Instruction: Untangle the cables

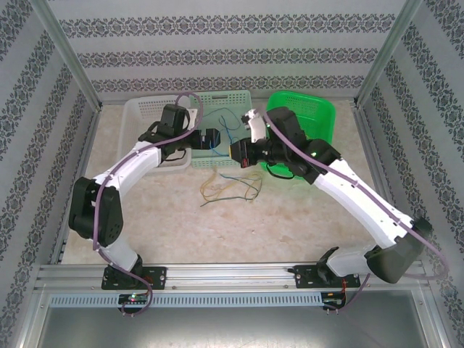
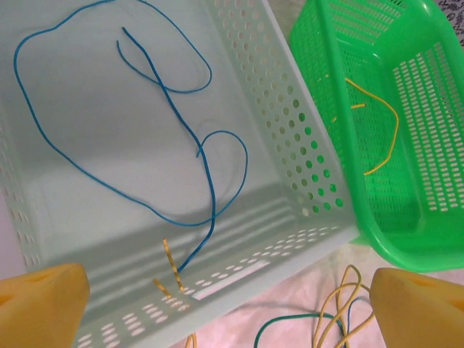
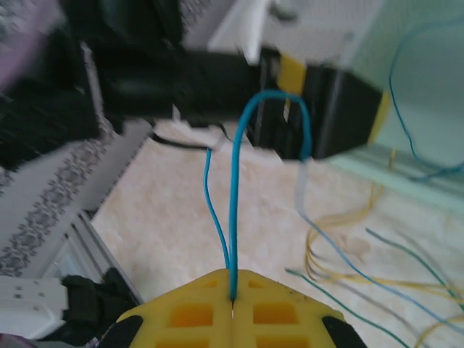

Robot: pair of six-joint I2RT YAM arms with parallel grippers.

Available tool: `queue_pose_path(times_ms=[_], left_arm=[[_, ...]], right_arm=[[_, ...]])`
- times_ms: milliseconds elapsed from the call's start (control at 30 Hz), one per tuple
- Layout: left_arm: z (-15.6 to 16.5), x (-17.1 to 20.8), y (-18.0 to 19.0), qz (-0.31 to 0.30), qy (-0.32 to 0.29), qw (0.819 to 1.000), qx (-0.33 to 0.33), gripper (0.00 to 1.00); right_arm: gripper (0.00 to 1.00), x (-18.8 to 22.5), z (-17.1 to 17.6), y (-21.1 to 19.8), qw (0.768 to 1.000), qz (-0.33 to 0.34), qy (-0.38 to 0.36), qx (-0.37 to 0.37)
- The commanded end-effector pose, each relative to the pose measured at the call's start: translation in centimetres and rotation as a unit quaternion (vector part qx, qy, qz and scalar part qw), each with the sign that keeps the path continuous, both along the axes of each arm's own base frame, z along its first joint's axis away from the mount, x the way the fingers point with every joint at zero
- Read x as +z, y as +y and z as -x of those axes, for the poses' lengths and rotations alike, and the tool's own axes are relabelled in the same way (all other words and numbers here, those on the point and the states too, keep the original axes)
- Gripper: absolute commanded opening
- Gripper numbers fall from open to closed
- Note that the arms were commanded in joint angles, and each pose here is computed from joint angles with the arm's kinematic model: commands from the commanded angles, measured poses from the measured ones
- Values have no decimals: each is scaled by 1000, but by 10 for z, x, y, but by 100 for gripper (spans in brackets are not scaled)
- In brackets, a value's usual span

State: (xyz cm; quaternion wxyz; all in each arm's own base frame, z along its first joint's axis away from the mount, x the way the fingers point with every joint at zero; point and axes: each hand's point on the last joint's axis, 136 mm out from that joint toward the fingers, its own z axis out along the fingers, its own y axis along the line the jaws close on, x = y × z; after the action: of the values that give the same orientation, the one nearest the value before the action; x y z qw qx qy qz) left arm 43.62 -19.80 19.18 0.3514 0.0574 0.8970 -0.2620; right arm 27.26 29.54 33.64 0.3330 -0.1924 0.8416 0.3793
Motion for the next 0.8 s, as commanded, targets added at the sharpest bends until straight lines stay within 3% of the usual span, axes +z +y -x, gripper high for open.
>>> queue_pose_path(times_ms=[0,133,333,567,767], left_arm=[[4,24,-7,32,-35,999,-8,100],[12,25,-10,48,-37,998,-18,100],[26,39,-23,91,-66,993,-44,100],[46,54,-40,137,-99,983,-76,100],[59,90,-61,174,-154,966,-112,100]], right_arm=[[0,42,2,-12,998,-9,-61,0],[0,93,3,-20,992,-44,-117,-3],[0,137,3,-22,983,-74,-166,0],[0,180,0,-20,973,-108,-205,8],[0,193,0,-11,970,-128,-207,26]])
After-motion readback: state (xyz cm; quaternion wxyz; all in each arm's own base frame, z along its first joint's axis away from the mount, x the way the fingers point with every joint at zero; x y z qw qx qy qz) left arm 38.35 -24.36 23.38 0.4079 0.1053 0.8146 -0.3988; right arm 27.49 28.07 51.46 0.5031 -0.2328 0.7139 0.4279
